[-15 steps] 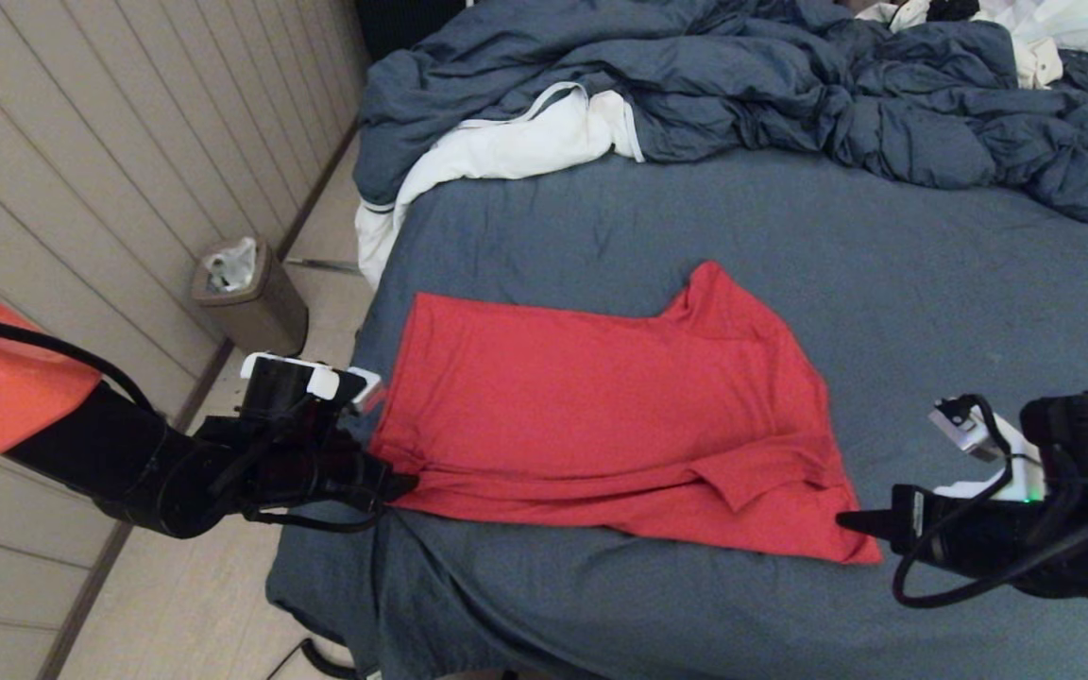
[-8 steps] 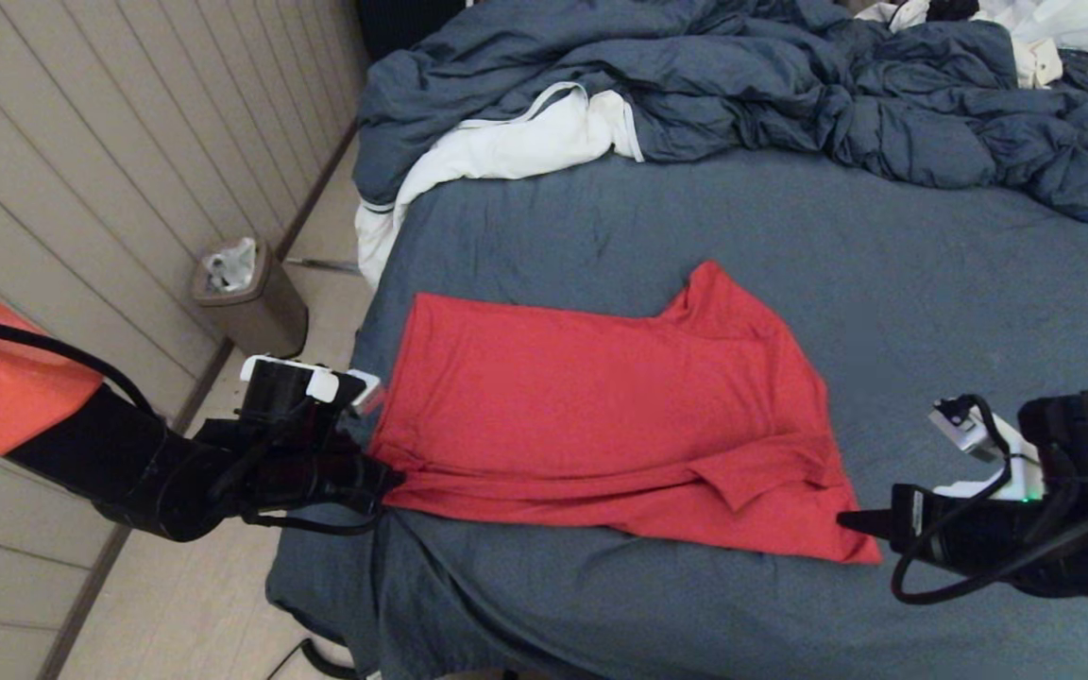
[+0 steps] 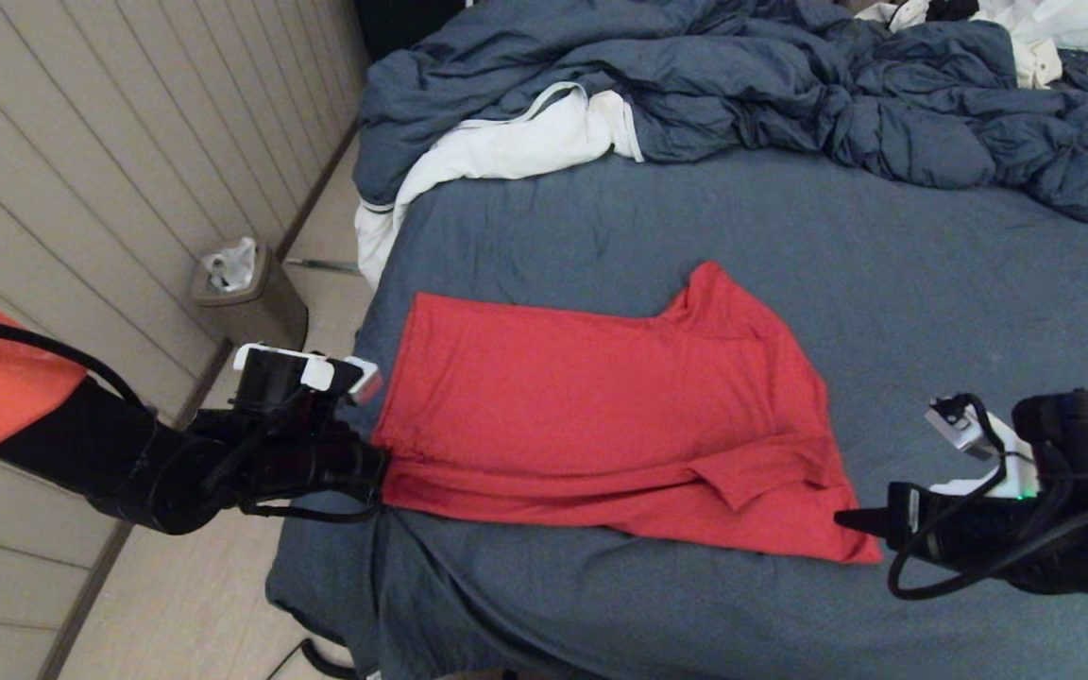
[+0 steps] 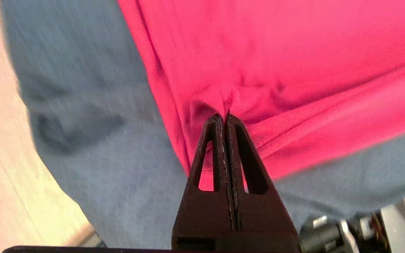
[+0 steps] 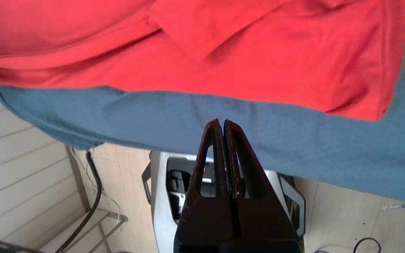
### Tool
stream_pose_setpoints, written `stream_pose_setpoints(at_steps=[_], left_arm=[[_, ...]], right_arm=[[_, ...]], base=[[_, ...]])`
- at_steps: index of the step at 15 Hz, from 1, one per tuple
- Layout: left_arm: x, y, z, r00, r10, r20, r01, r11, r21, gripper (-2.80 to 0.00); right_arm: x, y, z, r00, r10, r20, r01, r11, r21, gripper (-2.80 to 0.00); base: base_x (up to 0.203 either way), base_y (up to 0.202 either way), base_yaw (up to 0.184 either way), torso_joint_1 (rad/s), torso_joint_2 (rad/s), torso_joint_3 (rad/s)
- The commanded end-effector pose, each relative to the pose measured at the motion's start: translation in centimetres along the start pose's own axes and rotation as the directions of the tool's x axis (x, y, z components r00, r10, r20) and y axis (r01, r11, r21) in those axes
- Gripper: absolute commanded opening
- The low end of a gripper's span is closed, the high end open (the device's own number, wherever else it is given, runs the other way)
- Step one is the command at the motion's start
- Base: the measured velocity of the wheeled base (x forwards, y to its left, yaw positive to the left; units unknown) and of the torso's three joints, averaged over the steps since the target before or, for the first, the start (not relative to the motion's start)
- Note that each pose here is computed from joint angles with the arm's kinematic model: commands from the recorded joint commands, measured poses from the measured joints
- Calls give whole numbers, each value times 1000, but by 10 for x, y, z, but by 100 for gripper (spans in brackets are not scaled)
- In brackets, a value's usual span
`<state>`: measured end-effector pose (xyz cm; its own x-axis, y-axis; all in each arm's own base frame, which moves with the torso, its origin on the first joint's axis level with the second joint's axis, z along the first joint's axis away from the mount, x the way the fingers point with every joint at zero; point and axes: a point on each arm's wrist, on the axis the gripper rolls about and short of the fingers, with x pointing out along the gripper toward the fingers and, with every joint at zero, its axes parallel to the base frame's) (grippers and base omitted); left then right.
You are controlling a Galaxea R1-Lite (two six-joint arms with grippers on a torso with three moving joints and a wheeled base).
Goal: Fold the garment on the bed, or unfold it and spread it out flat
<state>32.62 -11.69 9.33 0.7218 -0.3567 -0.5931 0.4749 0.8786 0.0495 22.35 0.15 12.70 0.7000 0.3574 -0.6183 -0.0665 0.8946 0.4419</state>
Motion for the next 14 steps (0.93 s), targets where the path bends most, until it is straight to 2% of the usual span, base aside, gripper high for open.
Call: stream_pose_setpoints(at_steps=[1,2,5,8,9,13,14], left_arm=[[-2,3,19,998,10,70,-10,1000,1,-280],[-1,3,21,997,11,77,-11,1000,-1,-280],[3,7,47,988,21,152,-19,1000,-15,-280],[15,8,49,988,20,151,-18,1000,-19,-280],[20,8,43,991,16,133,-14,1000,-20,-280],[22,8,39,992,13,122,-11,1000,-20,-280],[26,7,30,996,8,91,-6,1000,-22,-280]], right_arm=[[0,1,4,1000,7,15,-7,1000,-5,-280],[0,1,5,1000,7,17,-7,1000,-5,-280],[-2,5,13,999,14,49,-13,1000,-14,-280],[-3,8,24,996,16,83,-14,1000,-26,-280],[-2,8,26,996,14,86,-12,1000,-26,-280],[-2,8,27,996,14,87,-12,1000,-27,-280],[1,8,30,996,15,90,-12,999,-30,-280]], base=[[0,0,0,0,0,0],[0,0,0,0,0,0],[0,0,0,0,0,0],[0,0,0,0,0,0],[0,0,0,0,0,0],[0,0,0,0,0,0],[0,0,0,0,0,0]])
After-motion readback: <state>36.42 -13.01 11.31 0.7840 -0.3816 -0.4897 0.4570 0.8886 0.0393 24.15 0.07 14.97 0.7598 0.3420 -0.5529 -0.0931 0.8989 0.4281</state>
